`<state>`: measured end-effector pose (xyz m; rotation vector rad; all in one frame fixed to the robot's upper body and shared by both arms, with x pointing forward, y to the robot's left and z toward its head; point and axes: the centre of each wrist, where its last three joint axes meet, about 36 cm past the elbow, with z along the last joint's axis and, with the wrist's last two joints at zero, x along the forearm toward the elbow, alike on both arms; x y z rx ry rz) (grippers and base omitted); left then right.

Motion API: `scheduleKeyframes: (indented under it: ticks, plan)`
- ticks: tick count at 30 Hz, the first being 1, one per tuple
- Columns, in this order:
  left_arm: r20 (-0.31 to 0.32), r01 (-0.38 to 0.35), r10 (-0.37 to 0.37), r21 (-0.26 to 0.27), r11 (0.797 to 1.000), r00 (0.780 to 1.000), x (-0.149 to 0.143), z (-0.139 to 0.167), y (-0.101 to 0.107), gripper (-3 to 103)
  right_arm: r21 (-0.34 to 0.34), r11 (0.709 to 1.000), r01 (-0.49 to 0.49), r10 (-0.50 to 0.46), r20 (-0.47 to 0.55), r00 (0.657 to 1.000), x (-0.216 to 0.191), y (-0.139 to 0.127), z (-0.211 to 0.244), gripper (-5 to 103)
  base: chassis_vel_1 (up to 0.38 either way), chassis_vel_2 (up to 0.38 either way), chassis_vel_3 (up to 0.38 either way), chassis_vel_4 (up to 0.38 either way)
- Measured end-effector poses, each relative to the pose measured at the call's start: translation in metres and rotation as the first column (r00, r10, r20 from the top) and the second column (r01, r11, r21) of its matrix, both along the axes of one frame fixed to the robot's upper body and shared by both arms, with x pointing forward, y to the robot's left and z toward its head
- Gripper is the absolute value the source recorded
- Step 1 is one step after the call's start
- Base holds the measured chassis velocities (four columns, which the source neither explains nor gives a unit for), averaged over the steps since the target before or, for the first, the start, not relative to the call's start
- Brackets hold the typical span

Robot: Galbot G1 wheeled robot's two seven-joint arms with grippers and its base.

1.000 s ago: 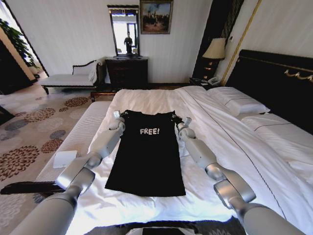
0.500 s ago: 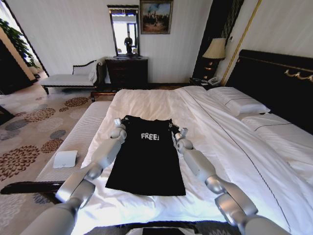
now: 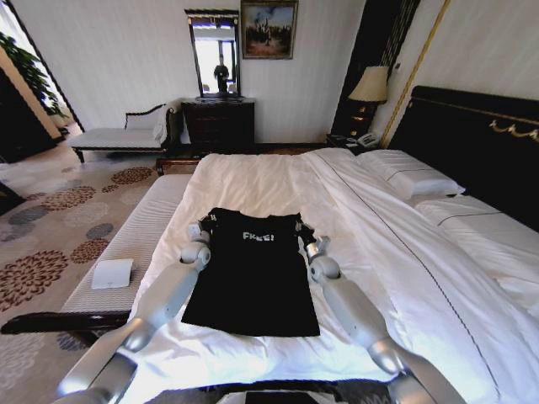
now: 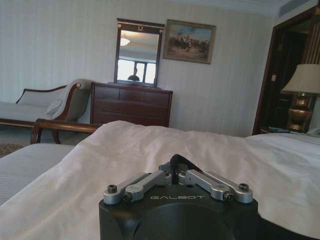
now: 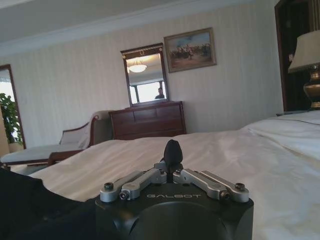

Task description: Fold the clothes on the bed.

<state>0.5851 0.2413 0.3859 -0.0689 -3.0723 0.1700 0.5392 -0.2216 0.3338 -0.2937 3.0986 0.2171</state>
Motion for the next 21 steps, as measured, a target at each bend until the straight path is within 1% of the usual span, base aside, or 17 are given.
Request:
scheduleKeyframes:
  ticks: [2,5,6,7,10,11,12,16,17,18,21]
  plan:
    - [0.003,0.003,-0.003,0.004,1.000,1.000,-0.005,-0.001,-0.001,1,0.002,1.000,0.000,0.000,-0.001,1.000,-0.007,0.002,-0.002,1,0.000,0.000,0.000,0.000]
    - [0.019,0.023,-0.024,0.007,1.000,1.000,-0.034,-0.005,-0.007,1,-0.015,1.000,0.000,0.000,-0.003,1.000,-0.036,0.001,-0.011,1,0.000,0.000,0.000,0.000]
    - [0.019,0.023,-0.024,0.007,1.000,1.000,-0.034,-0.005,-0.007,1,-0.015,1.000,0.000,0.000,-0.003,1.000,-0.036,0.001,-0.011,1,0.000,0.000,0.000,0.000]
    - [0.019,0.024,-0.024,0.005,1.000,1.000,-0.040,-0.007,-0.007,1,-0.023,1.000,0.001,-0.001,0.001,1.000,-0.041,0.000,-0.012,1,0.000,0.000,0.000,0.000]
    - [0.008,0.018,-0.018,-0.001,1.000,1.000,-0.065,-0.017,-0.005,1,-0.028,1.000,0.004,-0.004,0.000,1.000,-0.062,-0.002,-0.017,1,0.000,0.000,0.000,0.000]
    - [0.005,0.017,-0.017,-0.002,1.000,1.000,-0.071,-0.019,-0.004,1,-0.029,1.000,0.003,-0.003,-0.001,1.000,-0.067,-0.002,-0.018,1,0.000,0.000,0.000,0.000]
    - [0.005,0.017,-0.017,-0.002,1.000,1.000,-0.071,-0.019,-0.004,1,-0.029,1.000,0.003,-0.003,-0.001,1.000,-0.067,-0.002,-0.018,1,0.000,0.000,0.000,0.000]
    - [-0.021,0.012,-0.012,-0.011,1.000,1.000,-0.109,-0.035,0.000,1,-0.048,0.999,-0.006,0.006,-0.014,1.000,-0.096,0.002,-0.029,1,0.000,0.000,0.000,0.000]
    - [-0.021,0.012,-0.012,-0.011,1.000,1.000,-0.109,-0.035,0.000,1,-0.048,0.999,-0.006,0.006,-0.014,1.000,-0.096,0.002,-0.029,1,0.000,0.000,0.000,0.000]
    - [-0.031,0.013,-0.013,-0.010,1.000,0.999,-0.124,-0.041,0.000,1,-0.046,0.999,-0.001,0.000,-0.020,1.000,-0.106,0.004,-0.033,1,0.000,0.000,0.000,0.000]
    - [-0.038,0.012,-0.012,0.000,1.000,0.999,-0.148,-0.050,0.000,1,-0.039,0.999,0.017,-0.019,-0.032,0.999,-0.128,0.004,-0.039,1,0.000,0.000,0.000,0.000]
